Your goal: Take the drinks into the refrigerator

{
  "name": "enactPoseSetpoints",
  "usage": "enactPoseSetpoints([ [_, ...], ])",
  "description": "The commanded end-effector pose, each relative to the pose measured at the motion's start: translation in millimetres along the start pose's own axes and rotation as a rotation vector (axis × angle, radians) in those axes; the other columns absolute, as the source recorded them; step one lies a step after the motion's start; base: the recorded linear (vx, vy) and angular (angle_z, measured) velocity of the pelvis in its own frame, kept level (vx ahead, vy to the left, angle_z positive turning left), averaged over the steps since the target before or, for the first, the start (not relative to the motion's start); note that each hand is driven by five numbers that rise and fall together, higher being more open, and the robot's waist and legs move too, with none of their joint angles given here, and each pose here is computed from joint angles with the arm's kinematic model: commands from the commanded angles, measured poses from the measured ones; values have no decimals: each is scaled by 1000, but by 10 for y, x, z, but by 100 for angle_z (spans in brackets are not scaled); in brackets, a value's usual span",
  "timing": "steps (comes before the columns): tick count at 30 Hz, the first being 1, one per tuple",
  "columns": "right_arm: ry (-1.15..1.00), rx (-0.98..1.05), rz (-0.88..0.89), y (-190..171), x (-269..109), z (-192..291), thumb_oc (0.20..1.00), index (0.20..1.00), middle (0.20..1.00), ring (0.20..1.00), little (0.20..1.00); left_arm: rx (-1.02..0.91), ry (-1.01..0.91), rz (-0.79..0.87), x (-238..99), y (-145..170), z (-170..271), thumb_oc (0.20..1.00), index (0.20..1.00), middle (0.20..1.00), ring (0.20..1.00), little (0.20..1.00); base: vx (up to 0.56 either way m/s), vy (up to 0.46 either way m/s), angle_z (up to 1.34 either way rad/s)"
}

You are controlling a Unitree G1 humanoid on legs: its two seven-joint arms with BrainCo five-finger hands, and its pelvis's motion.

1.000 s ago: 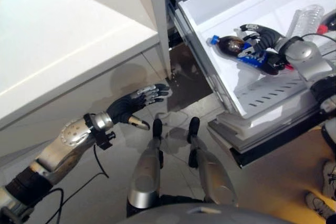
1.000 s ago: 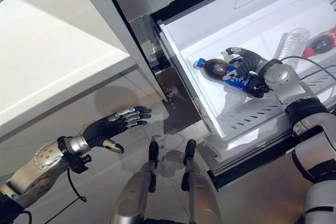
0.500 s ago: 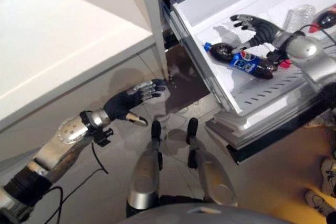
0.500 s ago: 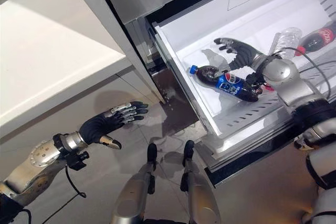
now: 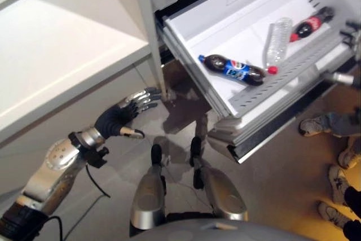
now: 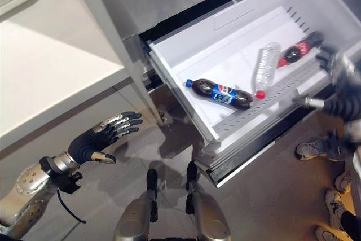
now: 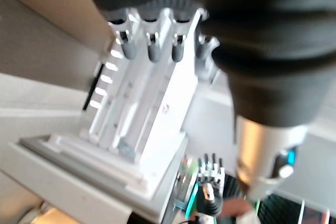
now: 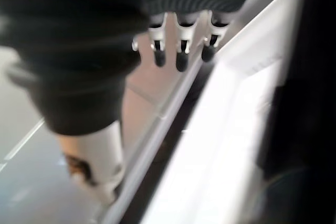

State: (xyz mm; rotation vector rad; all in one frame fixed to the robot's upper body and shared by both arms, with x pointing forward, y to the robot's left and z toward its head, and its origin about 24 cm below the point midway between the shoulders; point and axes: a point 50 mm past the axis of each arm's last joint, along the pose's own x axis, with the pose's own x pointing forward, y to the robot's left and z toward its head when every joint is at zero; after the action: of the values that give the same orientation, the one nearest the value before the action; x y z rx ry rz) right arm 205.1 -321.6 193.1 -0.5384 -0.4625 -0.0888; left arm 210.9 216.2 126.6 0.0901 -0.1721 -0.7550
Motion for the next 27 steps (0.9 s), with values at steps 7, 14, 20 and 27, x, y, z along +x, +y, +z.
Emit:
enactPoseSetpoints([
  [7,69,12,-119,127,-311,-279,1000,1000,1000,1000,1000,-16,-49,44,-189,-55,-20,1000,1000,1000,1000,1000,35,51,-29],
  [14,484,67,-37,523,-817,-1053,200,200,200,200,200,-26,-54,57,-220,-59,-22,1000,1000,1000,1000,1000,-20,27,-12],
  [20,642,81,86,799,-987,-1325,200,200,200,200,200,-22,-77,50,-176,-53,1,1000,1000,1000,1000,1000,-30,3,-8],
  [27,681,25,236,1017,-798,-1475,200,200,200,200,200,-23,-101,7,-68,-65,25,1000,1000,1000,1000,1000,-16,-16,3],
])
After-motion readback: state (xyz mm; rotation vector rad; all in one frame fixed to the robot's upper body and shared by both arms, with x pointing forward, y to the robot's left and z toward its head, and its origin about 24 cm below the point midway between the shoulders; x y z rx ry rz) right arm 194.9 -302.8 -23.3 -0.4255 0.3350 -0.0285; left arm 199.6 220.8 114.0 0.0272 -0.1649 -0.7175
